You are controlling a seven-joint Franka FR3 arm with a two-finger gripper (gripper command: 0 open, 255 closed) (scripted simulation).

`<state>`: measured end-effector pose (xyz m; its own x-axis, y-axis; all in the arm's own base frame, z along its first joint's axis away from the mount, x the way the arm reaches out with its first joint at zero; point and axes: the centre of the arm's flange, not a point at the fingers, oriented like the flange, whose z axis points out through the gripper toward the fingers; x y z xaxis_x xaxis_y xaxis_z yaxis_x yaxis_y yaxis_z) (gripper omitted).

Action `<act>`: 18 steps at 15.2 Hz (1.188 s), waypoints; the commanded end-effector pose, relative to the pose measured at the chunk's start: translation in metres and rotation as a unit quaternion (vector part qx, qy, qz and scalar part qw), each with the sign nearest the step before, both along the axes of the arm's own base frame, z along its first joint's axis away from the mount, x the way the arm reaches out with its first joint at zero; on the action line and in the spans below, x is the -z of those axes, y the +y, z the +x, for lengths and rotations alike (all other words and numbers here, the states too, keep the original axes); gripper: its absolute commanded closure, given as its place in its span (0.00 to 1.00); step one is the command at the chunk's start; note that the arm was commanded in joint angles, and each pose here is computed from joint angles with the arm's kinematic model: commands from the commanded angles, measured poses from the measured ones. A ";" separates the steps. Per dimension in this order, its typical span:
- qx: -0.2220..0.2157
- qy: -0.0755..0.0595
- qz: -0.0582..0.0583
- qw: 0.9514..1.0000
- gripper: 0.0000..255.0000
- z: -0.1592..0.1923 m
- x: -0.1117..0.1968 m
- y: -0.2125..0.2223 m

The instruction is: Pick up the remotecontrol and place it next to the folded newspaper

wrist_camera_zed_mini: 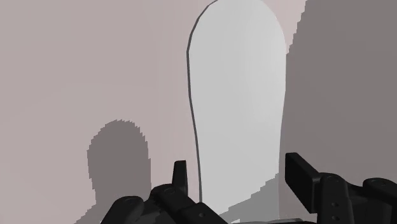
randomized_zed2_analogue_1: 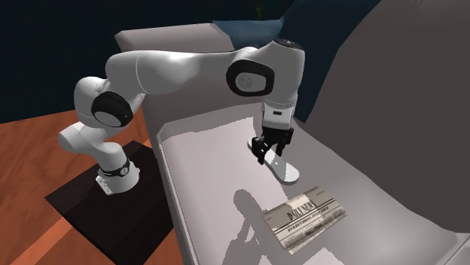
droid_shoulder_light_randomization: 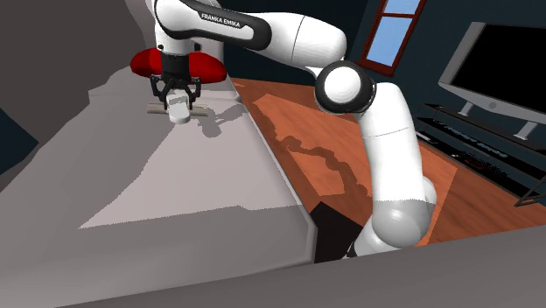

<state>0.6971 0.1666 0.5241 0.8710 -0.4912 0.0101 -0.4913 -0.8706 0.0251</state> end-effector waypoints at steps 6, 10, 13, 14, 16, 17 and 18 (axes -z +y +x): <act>0.000 -0.001 0.000 1.000 1.00 0.001 0.036 -0.001; 0.000 -0.001 0.000 1.000 1.00 0.001 0.057 -0.001; 0.000 -0.001 0.000 1.000 1.00 0.001 0.057 -0.001; 0.000 -0.001 0.000 1.000 1.00 0.001 0.057 -0.001; 0.000 -0.001 0.000 1.000 1.00 0.001 0.057 -0.001; 0.000 -0.001 0.000 1.000 1.00 0.001 0.057 -0.001; 0.000 -0.001 0.000 1.000 1.00 0.001 0.057 -0.001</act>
<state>0.6980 0.1660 0.4674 0.8712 -0.4909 0.0107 -0.4910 -0.8708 0.0245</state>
